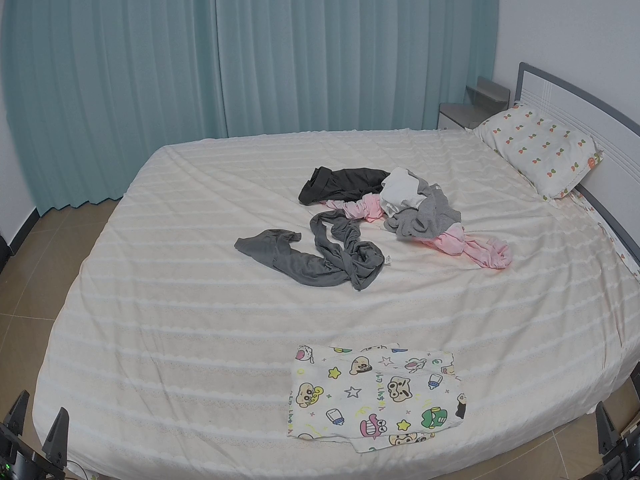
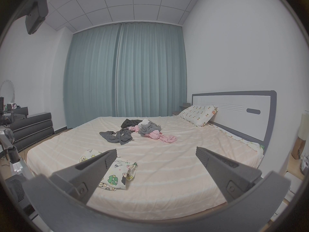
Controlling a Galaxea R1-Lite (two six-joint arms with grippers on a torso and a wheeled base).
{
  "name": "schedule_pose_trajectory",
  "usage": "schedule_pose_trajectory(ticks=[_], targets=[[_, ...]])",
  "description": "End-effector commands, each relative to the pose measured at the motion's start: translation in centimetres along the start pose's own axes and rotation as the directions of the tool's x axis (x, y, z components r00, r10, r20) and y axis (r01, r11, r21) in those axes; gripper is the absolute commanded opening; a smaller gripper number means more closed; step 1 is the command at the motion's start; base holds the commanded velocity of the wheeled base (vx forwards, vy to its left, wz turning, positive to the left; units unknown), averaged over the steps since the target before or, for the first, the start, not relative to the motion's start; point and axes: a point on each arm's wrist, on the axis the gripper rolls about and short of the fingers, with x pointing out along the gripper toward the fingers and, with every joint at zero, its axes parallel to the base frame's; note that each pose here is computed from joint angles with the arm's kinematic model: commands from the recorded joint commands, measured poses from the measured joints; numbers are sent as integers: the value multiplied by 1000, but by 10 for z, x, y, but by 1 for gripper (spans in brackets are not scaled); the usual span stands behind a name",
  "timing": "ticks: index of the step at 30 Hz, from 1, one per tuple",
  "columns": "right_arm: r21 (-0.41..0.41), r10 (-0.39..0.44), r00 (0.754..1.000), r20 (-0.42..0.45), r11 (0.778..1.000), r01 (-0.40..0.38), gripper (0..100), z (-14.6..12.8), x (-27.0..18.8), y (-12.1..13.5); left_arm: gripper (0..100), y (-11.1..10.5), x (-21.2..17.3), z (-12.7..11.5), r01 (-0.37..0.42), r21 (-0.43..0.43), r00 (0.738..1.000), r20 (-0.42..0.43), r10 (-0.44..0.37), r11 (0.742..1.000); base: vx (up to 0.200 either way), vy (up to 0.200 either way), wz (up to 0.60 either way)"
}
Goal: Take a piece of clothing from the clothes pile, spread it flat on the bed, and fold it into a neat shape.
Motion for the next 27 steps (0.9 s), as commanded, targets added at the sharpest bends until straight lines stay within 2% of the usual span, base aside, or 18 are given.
schedule_pose_trajectory(ticks=[1,4,7,9,12,14,18,20,22,27], targets=[[-11,9,1000,13,1000,-9,100,0,-1,0,100,0,1,1,-19,-18,1000,-12,18,1000,0,0,0],[-8,25,1000,11,1000,-25,100,-1,-1,1,100,-2,3,1,-44,-7,998,-42,44,999,0,0,0],[-5,52,999,11,999,-52,100,-1,-1,1,100,-6,9,2,-151,30,982,-107,153,988,0,0,0],[-11,60,998,16,998,-60,100,-1,-1,1,100,-9,10,2,-134,47,983,-124,139,990,0,0,0],[-13,60,998,-5,998,-60,100,-7,1,1,100,-10,7,1,-145,41,985,-91,148,989,0,0,0],[-18,62,998,-4,998,-62,100,-7,2,2,100,-10,1,-1,-163,34,986,-12,164,986,0,0,0],[-21,65,998,-4,998,-65,100,-8,2,2,100,-11,1,-4,-124,87,992,9,123,988,0,0,0],[-17,63,998,11,998,-63,100,-7,2,2,100,-11,-2,-9,-6,131,1000,26,3,991,0,0,0],[-18,63,998,14,998,-63,100,-7,2,2,100,-12,-2,-9,44,167,999,12,-46,985,0,0,0],[-10,63,998,14,998,-63,100,-7,2,2,100,-12,-2,-10,50,173,999,6,-51,984,0,0,0]])
